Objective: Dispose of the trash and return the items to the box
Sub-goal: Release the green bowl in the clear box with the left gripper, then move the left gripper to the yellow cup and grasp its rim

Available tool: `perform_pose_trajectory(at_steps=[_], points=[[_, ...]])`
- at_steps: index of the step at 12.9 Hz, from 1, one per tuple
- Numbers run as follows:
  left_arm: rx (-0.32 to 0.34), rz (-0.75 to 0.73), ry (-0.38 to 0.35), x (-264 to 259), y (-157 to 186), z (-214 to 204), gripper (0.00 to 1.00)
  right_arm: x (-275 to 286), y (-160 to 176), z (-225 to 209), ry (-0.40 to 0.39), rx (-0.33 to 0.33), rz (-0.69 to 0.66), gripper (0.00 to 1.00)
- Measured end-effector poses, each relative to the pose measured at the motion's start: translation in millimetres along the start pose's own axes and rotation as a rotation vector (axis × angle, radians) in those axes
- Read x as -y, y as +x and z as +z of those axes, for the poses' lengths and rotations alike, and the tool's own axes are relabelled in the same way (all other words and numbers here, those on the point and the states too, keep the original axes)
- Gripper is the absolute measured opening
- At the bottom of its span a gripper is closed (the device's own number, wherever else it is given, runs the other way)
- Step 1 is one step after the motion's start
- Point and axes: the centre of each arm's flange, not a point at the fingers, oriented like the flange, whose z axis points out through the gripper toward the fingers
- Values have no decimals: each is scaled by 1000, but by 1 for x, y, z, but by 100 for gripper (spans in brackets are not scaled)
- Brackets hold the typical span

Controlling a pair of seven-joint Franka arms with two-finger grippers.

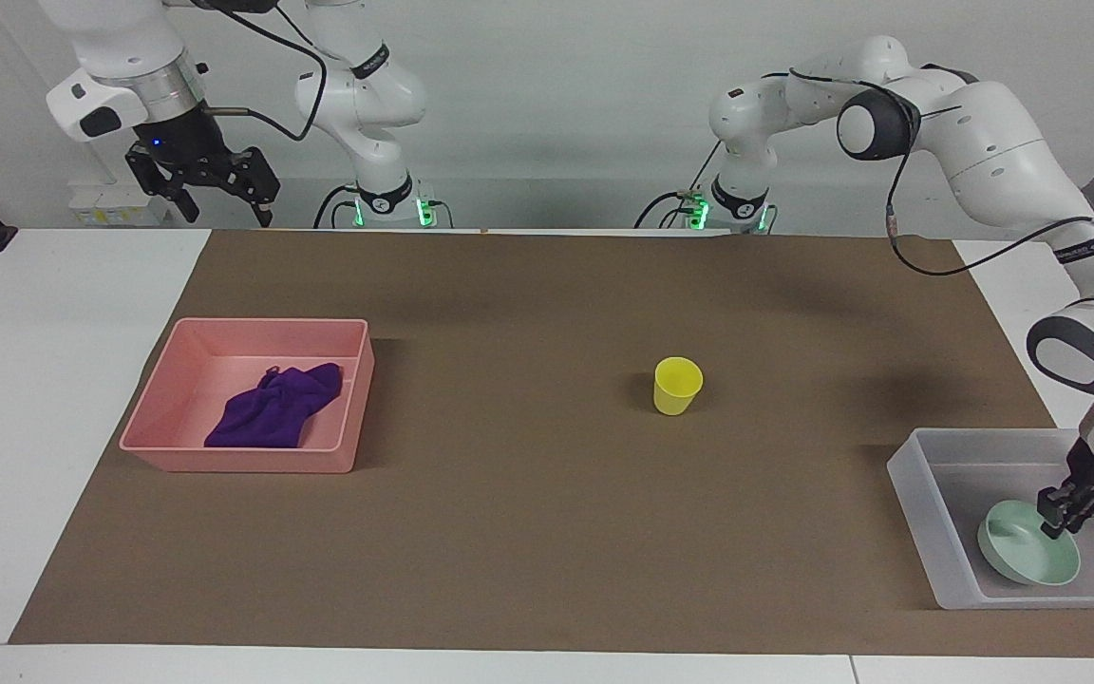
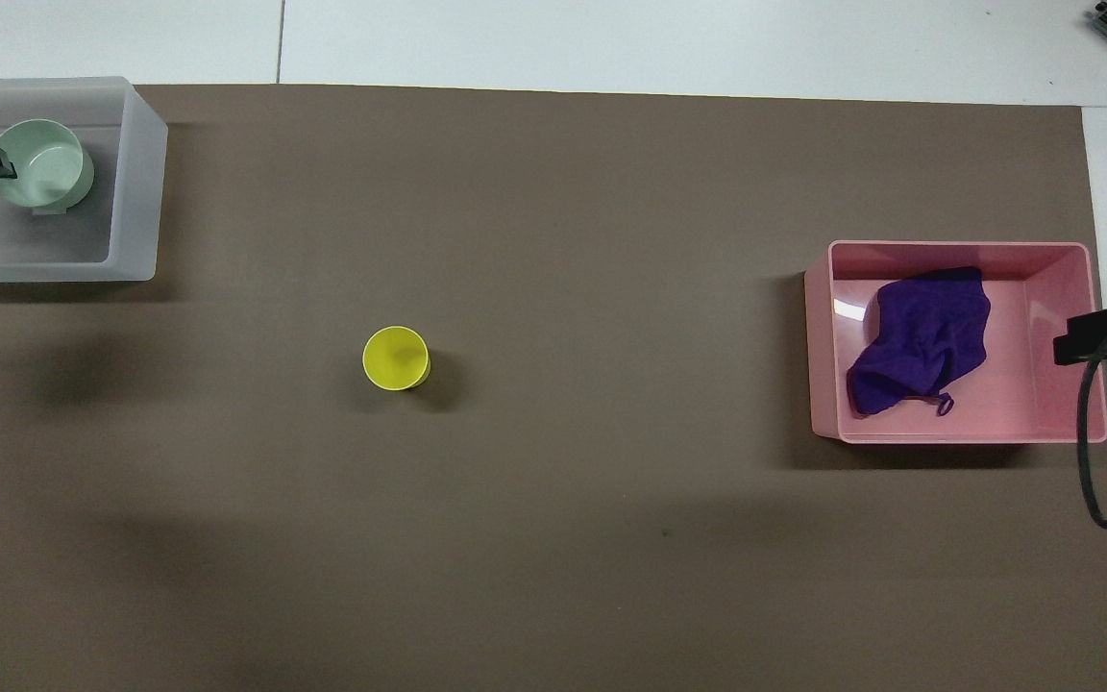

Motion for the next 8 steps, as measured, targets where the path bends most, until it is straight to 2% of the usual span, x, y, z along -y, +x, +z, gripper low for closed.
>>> perform_pose_trajectory(at_steps=[4,6,8], points=[[39,119,-29,-33,7,-59,99,0,1,0,0,-4,0,100],[60,180,-53,-85,-6,-89,100,0,1,1,0,-3,0,100],[97,231,-78,-142,-35,-116,100,0,1,1,0,-2,0,100]])
